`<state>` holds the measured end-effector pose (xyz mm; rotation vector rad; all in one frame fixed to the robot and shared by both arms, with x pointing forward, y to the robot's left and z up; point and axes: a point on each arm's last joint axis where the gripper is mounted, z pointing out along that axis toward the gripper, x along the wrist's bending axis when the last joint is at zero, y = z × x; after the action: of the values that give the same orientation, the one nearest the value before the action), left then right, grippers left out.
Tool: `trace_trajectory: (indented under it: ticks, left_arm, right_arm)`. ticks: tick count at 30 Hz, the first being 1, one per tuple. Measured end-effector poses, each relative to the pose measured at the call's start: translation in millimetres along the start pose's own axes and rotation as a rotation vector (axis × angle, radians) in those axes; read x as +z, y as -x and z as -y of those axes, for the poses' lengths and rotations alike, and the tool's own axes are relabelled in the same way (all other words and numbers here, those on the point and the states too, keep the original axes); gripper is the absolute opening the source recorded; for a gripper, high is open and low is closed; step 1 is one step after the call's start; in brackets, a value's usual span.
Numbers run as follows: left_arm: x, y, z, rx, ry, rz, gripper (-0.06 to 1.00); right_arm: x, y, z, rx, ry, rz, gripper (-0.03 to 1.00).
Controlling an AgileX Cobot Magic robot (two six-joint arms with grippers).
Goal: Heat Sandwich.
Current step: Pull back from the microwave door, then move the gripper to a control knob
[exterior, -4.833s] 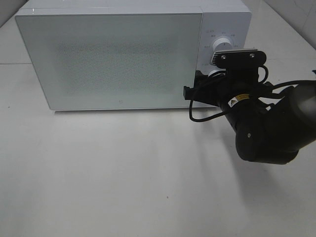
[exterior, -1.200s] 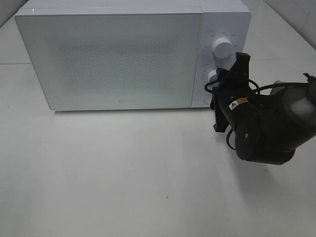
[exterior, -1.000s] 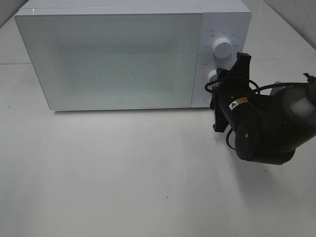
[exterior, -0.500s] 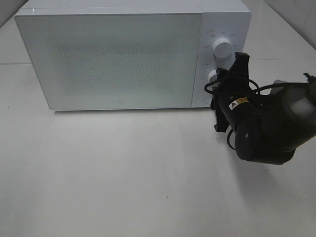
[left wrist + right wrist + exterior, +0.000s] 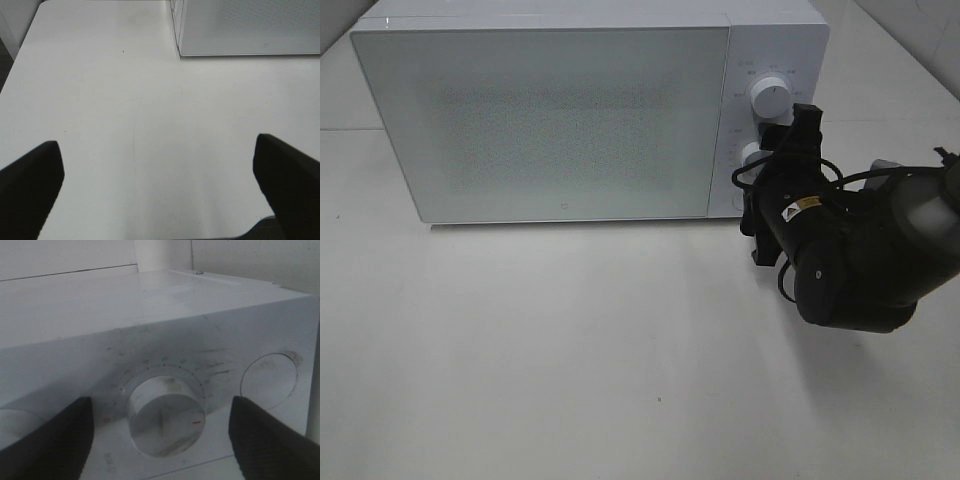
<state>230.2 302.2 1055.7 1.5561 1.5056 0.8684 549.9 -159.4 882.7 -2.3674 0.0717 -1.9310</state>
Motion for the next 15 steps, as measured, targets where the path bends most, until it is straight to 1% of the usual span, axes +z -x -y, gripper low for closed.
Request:
trace_trajectory:
  ticks: [9, 15]
  left_arm:
    - [0, 0, 0, 0.0, 0.0, 0.0, 0.97]
    - [0, 0, 0, 0.0, 0.0, 0.0, 0.97]
  right_arm:
    - [-1, 1, 1, -0.016, -0.022, 0.002, 0.75]
    - [-12, 12, -5, -0.057, -0.041, 0.049, 0.75]
